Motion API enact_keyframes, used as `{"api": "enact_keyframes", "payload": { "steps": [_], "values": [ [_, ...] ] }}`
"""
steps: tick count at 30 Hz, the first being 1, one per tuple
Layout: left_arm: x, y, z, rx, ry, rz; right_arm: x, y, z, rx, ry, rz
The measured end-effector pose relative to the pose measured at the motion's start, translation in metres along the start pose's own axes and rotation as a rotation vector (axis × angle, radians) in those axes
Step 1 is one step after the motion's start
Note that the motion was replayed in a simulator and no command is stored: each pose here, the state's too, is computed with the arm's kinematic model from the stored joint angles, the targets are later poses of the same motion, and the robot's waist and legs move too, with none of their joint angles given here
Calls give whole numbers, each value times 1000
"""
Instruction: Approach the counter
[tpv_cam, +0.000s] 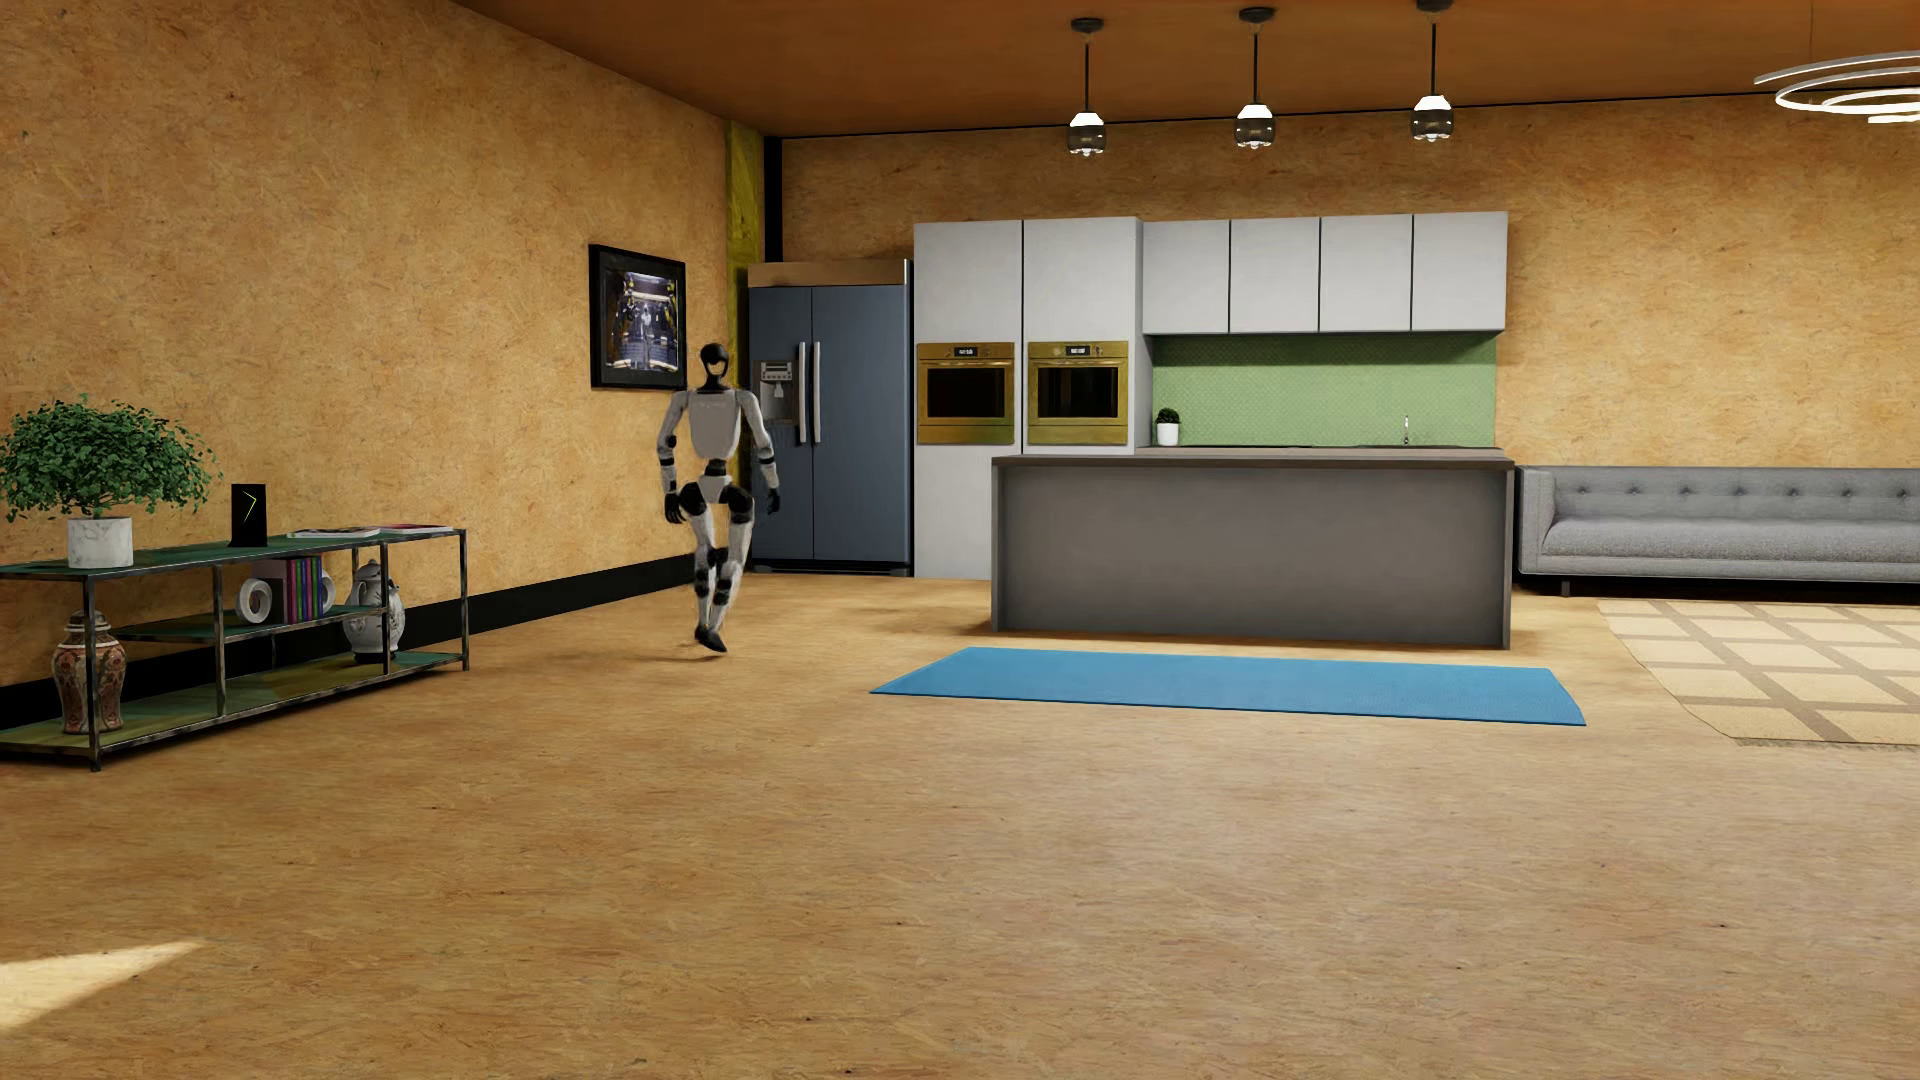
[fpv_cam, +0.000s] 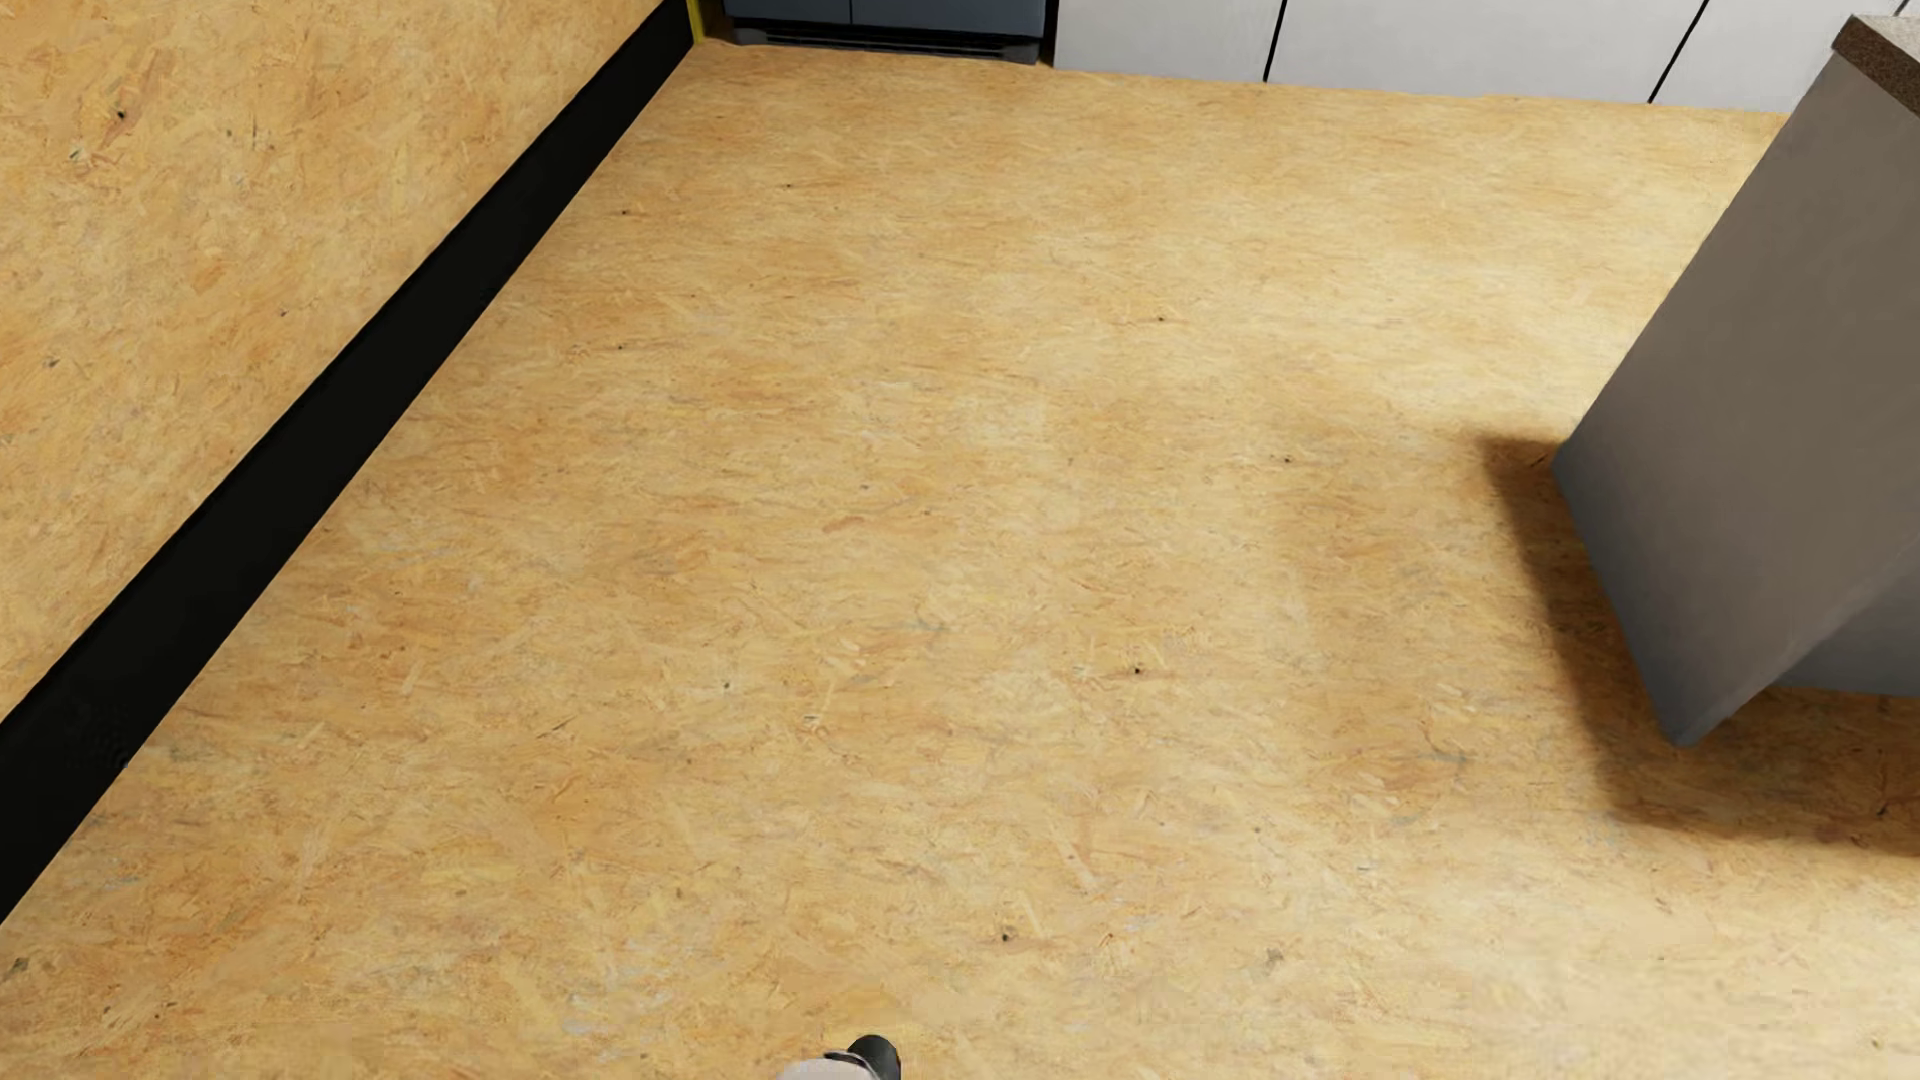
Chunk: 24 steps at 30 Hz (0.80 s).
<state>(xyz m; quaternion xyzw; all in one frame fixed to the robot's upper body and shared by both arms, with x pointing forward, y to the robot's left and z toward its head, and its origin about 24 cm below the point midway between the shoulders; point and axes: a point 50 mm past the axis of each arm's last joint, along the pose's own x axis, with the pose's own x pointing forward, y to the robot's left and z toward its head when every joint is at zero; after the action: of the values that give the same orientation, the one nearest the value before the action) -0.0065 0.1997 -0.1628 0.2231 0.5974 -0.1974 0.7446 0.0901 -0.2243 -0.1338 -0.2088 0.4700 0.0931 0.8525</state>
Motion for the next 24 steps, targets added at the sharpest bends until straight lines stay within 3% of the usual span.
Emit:
{"api": "enact_keyframes", "payload": {
  "steps": [3,7,10,17,20,24],
  "values": [
    [-4,-7,-13,18,34,-22,3,-11,4,34,-3,-43],
    [-2,12,-16,-16,66,36,-11,16,-45,16,172,36],
    [2,41,20,-6,-57,107,-26,30,-74,-24,264,93],
    [-21,112,119,-41,-435,307,-78,36,-150,-42,558,123],
    [-10,96,89,-116,-321,277,-83,36,-158,-48,610,126],
    [1,52,13,-29,-22,138,-37,37,-93,-51,338,126]
  ]
}}
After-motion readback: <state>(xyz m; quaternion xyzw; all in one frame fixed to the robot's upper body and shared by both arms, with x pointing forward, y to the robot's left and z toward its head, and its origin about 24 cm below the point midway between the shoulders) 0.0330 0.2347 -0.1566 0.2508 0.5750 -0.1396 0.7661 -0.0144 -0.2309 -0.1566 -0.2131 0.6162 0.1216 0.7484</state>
